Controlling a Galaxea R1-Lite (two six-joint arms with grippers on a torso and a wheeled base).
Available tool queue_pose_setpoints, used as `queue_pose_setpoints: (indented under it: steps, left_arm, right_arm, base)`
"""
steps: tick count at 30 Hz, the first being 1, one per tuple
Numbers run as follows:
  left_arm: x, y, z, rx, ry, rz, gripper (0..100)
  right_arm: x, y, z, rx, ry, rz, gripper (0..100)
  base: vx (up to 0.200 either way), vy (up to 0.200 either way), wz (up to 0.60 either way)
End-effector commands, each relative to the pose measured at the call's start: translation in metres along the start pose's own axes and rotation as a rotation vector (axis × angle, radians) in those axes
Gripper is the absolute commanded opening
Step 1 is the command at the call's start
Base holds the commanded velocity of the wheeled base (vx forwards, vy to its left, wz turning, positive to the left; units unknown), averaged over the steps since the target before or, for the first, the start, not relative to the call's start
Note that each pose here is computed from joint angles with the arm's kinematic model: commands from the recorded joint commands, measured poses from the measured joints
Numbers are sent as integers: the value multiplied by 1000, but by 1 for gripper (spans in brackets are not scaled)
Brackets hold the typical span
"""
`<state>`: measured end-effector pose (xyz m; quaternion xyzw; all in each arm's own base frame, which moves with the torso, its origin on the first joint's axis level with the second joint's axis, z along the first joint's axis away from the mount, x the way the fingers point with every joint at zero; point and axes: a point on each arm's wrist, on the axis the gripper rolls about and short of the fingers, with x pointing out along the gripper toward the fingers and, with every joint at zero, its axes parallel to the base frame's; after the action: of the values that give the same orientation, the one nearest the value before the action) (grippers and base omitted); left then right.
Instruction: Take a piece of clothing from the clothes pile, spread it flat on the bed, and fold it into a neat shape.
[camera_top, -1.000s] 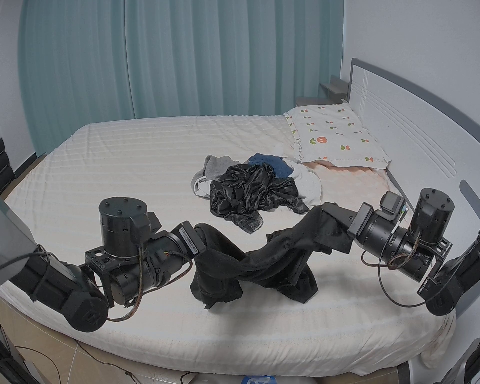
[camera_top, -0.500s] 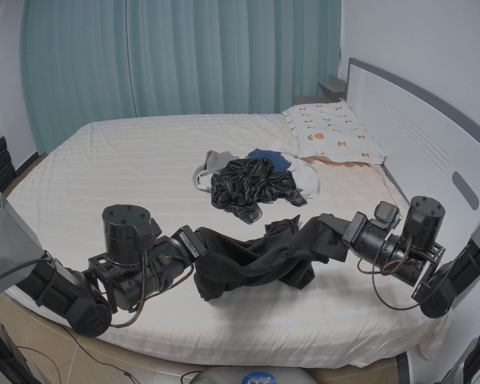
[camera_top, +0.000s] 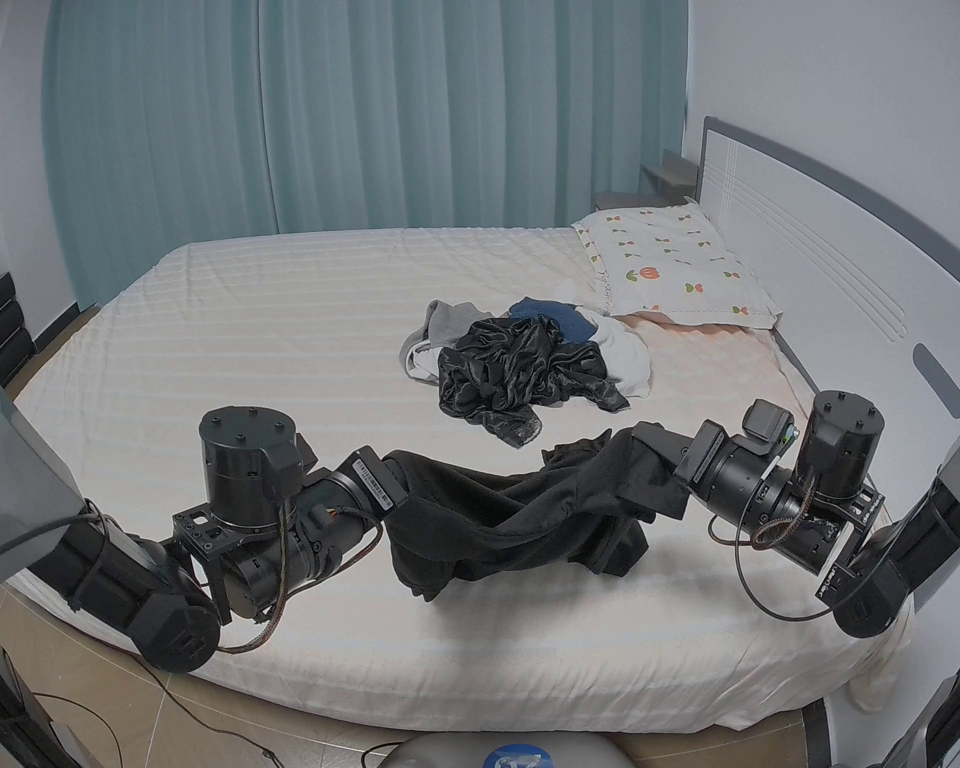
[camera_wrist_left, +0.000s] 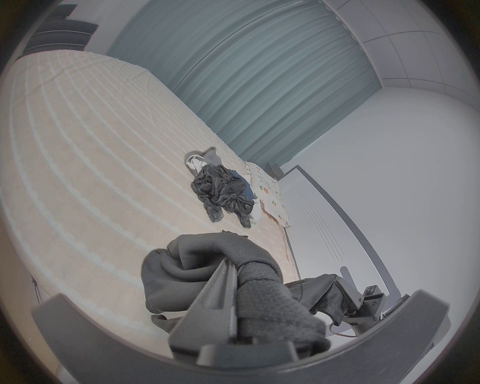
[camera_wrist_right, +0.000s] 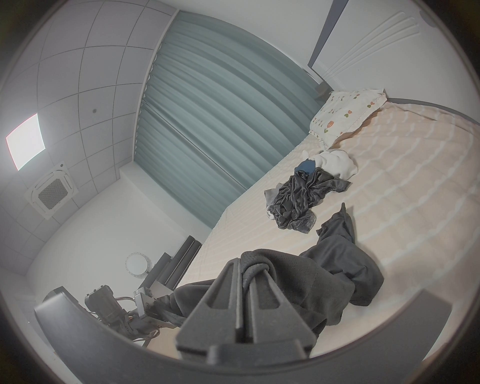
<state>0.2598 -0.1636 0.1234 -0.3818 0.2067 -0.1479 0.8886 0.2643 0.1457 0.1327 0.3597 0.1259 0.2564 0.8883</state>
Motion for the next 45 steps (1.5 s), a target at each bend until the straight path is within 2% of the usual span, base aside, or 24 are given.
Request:
queue_pose_setpoints:
  steps: [1, 8, 11, 19, 33, 45]
  left_arm:
    - [0, -2, 4, -3, -21, -6, 0]
    - [-3, -3, 11, -7, -49, -18, 0]
    - [-6, -5, 12, -5, -60, -19, 0]
    - [-14, -9, 21, -9, -96, -33, 0]
    - [-22, -7, 30, -12, -126, -29, 0]
    - [-28, -6, 37, 1, -150, -26, 0]
  right_arm:
    - [4, 5, 1, -5, -8, 13, 0]
    - [8, 12, 6, -68, -61, 13, 0]
    - [8, 18, 6, -71, -70, 27, 0]
    - [12, 33, 7, -152, -90, 79, 0]
    - [15, 53, 14, -180, -129, 147, 0]
    - [15, 60, 13, -194, -133, 172, 0]
  base:
    - [0, 200, 0]
    - [0, 200, 0]
    - [0, 200, 0]
    - [0, 200, 0]
    - [0, 200, 0]
    - [0, 200, 0]
